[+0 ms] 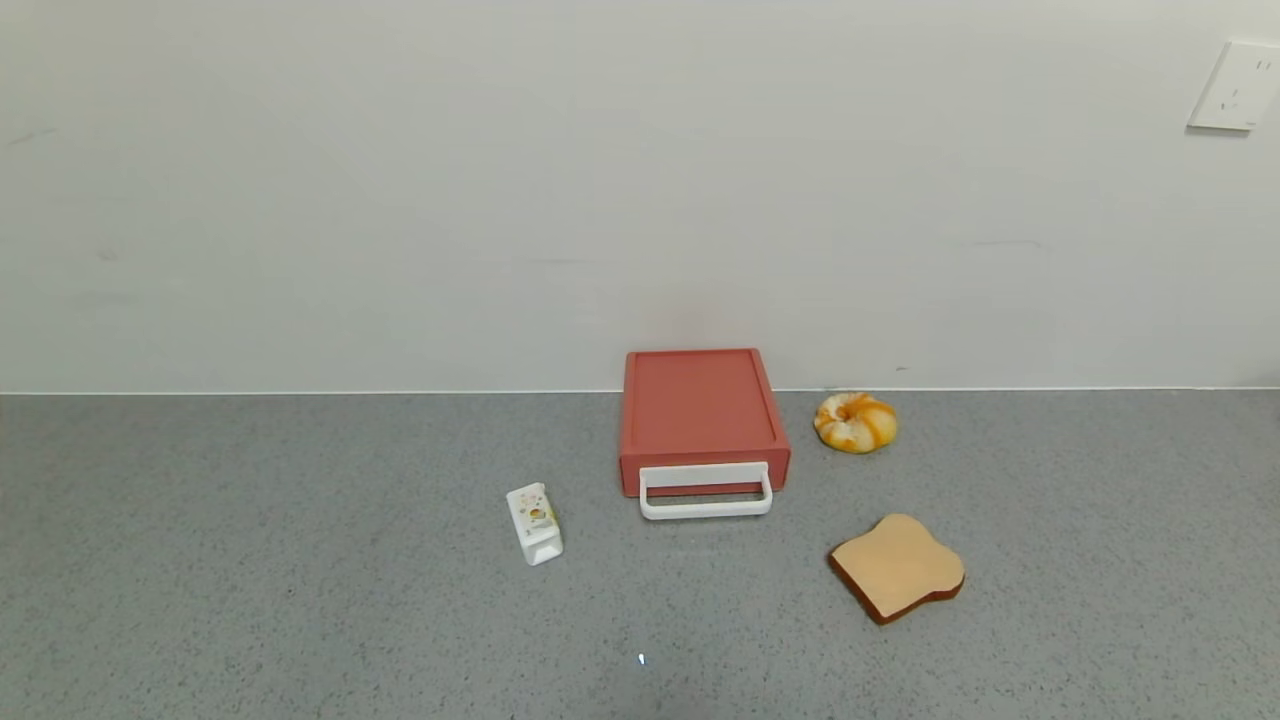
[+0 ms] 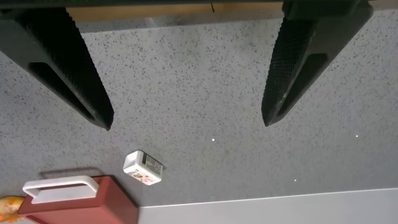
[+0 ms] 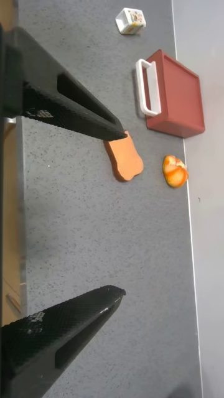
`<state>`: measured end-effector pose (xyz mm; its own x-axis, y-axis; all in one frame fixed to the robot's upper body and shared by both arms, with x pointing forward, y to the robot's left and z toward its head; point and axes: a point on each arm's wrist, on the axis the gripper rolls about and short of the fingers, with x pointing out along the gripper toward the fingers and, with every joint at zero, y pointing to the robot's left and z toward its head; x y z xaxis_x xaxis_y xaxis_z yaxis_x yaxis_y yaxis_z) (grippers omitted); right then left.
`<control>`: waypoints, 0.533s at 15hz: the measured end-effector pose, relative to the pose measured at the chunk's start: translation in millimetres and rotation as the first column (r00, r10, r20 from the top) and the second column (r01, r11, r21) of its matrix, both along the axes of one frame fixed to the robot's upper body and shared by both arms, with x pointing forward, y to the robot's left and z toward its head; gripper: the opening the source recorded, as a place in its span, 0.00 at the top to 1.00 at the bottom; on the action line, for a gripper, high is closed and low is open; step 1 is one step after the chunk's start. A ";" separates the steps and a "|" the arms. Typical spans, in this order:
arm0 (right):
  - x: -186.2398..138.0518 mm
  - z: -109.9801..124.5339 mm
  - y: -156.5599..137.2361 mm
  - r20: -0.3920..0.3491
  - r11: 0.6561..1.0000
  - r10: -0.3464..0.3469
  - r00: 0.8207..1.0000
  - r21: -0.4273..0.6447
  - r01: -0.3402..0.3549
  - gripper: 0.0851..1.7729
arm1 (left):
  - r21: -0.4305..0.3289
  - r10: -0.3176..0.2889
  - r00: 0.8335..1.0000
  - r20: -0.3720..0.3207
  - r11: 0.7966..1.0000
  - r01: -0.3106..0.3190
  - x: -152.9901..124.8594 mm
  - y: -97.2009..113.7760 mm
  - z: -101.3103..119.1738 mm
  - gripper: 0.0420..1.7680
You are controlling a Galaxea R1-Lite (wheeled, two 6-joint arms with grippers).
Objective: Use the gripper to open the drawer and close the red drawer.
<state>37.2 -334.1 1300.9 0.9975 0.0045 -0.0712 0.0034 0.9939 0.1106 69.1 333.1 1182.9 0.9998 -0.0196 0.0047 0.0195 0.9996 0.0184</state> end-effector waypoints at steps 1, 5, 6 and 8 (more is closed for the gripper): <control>-3.0 -4.9 0.0 0.010 1.000 0.007 1.000 0.000 -0.007 0.04 | 0.000 0.000 1.000 0.000 1.000 0.000 0.0 0.0 0.0 0.03; -10.1 -30.2 -0.6 0.036 1.000 0.014 0.999 -0.002 -0.014 0.04 | 0.000 0.000 1.000 0.000 1.000 0.000 0.0 0.0 0.0 0.03; -11.7 -37.9 -0.8 0.044 1.000 0.010 0.999 -0.002 -0.010 0.04 | 0.000 0.000 1.000 0.000 1.000 0.000 0.0 0.0 0.0 0.03; -10.9 -47.9 -1.6 0.073 1.000 -0.014 0.997 -0.005 0.014 0.04 | 0.000 0.000 1.000 0.000 1.000 0.000 0.0 0.0 0.0 0.03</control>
